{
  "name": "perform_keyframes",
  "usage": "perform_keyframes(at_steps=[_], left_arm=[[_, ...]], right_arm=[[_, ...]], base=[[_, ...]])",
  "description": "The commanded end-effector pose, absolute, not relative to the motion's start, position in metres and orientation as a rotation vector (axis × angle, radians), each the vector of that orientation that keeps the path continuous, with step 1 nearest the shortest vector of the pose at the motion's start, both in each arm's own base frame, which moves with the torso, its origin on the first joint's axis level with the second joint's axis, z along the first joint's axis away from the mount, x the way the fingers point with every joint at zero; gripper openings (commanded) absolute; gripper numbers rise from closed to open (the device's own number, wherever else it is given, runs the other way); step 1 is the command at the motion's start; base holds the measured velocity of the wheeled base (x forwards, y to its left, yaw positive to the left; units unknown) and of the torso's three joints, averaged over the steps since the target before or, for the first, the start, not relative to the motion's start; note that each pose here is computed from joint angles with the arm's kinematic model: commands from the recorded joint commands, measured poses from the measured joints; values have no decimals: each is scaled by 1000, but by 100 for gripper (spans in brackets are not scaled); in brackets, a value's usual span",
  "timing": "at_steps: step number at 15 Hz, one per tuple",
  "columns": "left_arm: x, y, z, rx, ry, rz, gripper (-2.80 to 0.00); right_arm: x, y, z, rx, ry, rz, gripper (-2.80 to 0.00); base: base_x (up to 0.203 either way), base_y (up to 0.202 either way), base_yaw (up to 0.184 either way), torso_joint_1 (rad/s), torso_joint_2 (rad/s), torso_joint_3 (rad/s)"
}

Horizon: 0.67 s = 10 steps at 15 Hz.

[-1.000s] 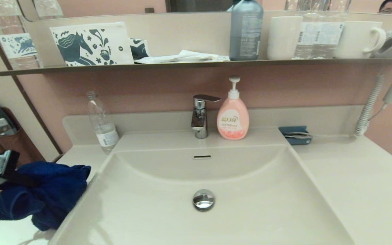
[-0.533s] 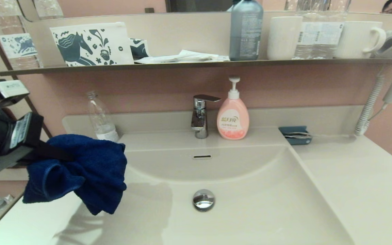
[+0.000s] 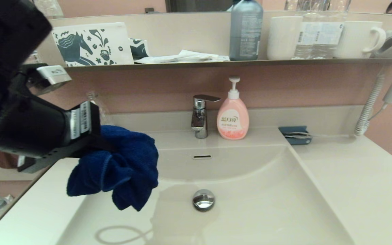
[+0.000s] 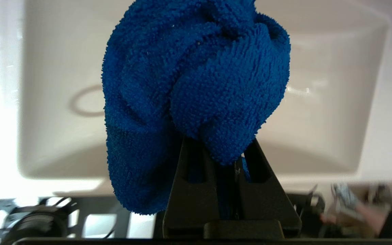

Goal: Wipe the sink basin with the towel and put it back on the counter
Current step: Wipe the sink

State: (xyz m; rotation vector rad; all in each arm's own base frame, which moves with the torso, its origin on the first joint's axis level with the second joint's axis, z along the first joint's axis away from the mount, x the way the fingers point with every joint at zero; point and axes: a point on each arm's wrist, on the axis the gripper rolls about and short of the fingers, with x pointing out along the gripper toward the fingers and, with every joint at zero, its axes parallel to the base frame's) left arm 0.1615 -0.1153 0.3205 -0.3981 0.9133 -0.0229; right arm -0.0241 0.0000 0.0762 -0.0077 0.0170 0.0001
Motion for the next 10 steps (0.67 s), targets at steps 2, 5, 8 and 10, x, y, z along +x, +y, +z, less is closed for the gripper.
perform_keyframes(at_steps=[2, 5, 8, 10], left_arm=[[188, -172, 290, -374, 955, -3, -280], [202, -208, 262, -355, 1013, 37, -280], [207, -247, 224, -335, 1084, 98, -280], [206, -271, 203, -304, 1116, 117, -280]], right_arm=[[-24, 0, 76, -8, 18, 0, -280], [-24, 0, 76, -8, 18, 0, -280], [-24, 0, 76, -8, 18, 0, -280], [-24, 0, 76, -9, 19, 0, -280]], base=[[0, 0, 0, 0, 0, 0], [0, 0, 0, 0, 0, 0], [0, 0, 0, 0, 0, 0], [0, 0, 0, 0, 0, 0]])
